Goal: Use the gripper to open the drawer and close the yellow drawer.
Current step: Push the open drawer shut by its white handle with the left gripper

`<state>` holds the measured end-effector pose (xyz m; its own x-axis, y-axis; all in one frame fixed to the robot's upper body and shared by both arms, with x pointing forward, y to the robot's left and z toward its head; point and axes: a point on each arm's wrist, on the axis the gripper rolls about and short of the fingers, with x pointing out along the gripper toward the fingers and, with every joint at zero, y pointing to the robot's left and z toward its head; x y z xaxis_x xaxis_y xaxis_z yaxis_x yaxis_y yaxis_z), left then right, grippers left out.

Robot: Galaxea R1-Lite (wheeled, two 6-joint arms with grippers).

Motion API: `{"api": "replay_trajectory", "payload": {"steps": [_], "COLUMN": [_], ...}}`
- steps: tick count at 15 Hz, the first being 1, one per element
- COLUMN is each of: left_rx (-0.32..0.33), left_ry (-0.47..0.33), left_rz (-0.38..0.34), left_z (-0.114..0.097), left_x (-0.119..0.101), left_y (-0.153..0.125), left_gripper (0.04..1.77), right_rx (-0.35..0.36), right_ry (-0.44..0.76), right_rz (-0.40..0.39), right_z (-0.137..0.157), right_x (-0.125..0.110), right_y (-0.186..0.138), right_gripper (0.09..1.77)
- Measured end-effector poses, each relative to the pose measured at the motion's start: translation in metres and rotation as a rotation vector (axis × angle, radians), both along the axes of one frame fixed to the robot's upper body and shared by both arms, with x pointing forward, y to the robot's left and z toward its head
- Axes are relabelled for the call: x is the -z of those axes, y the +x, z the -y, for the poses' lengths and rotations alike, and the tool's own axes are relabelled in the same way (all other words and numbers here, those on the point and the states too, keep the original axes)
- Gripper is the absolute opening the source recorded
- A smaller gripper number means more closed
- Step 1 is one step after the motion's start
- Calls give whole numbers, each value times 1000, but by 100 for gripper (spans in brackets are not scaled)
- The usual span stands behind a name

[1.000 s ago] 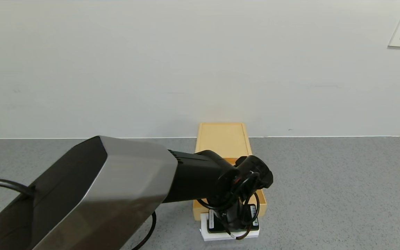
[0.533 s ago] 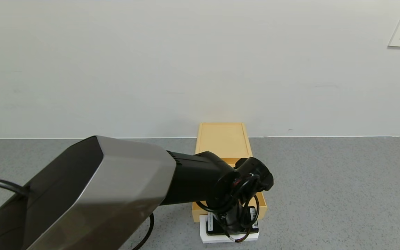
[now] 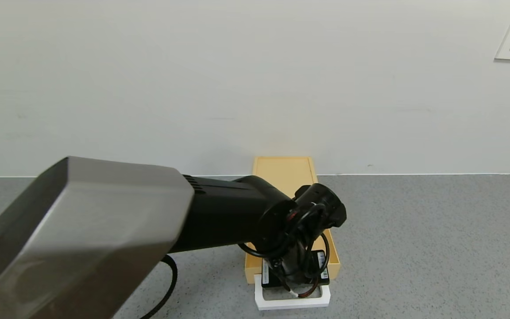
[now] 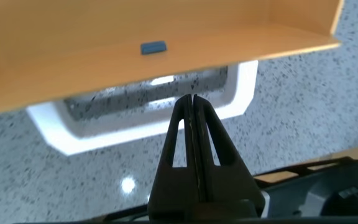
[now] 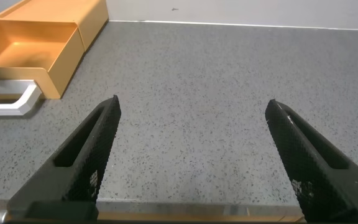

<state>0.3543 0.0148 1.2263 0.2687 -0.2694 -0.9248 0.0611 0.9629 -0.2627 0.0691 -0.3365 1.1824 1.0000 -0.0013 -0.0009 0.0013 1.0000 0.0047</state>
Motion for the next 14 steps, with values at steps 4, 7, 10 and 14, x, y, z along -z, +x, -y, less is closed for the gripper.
{"api": "replay_trajectory", "payload": {"steps": [4,7,10,14], "left_rx": [15,78,161,222], "left_ry": [-38,-82,-136,-202], "left_rz": [44,111,150,250], "left_z": [-21,-49,-88,-137], "left_x": [-44,-79,-104,-115], "left_y": [-6,-8,-8,-1], "left_gripper": [11,11,11,11], "right_rx": [1,0,0,0], "right_ry": [0,0,0,0], "right_rz": [1,0,0,1], "right_z": [0,0,0,0], "right_x": [0,0,0,0], "right_y": [0,0,0,0], "right_gripper": [171,171,171,171]}}
